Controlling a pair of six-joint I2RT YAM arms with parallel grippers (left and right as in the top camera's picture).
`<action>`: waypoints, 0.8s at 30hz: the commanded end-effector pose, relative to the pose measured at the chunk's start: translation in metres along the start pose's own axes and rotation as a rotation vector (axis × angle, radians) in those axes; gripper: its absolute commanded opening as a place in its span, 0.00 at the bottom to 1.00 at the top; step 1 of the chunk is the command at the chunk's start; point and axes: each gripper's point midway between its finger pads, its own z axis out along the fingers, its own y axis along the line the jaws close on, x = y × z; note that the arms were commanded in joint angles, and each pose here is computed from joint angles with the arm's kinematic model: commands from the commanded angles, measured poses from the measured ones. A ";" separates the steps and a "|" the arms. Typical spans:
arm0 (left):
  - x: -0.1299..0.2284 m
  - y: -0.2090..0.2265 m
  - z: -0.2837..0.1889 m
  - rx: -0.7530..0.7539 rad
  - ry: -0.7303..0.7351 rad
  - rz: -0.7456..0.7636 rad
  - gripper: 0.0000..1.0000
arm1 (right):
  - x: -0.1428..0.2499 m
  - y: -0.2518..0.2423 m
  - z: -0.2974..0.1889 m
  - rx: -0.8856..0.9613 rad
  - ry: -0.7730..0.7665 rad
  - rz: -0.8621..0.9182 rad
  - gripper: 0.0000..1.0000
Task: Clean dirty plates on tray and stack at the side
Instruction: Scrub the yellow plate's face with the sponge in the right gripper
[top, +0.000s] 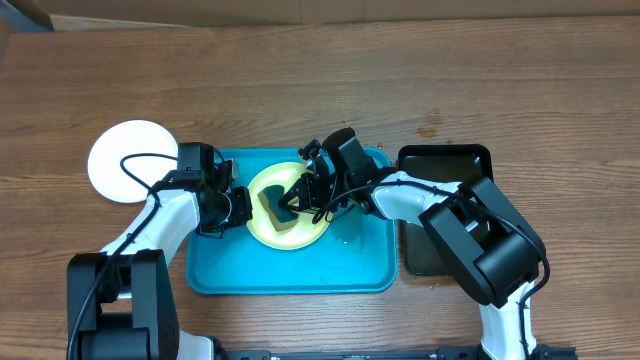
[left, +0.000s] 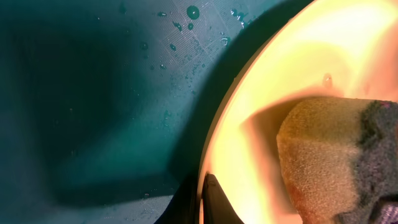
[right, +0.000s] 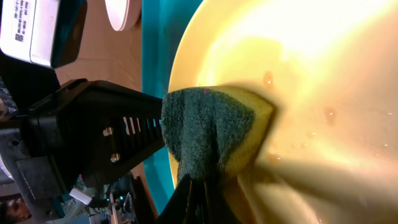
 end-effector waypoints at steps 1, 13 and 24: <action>0.019 0.012 0.011 -0.046 0.068 0.020 0.04 | -0.005 -0.014 -0.005 0.050 -0.031 0.032 0.04; 0.020 0.012 0.011 -0.047 0.070 0.020 0.04 | -0.043 0.007 -0.067 0.014 -0.147 -0.007 0.04; 0.020 0.013 0.011 -0.050 0.071 0.019 0.04 | -0.031 0.014 -0.184 0.207 -0.241 -0.022 0.04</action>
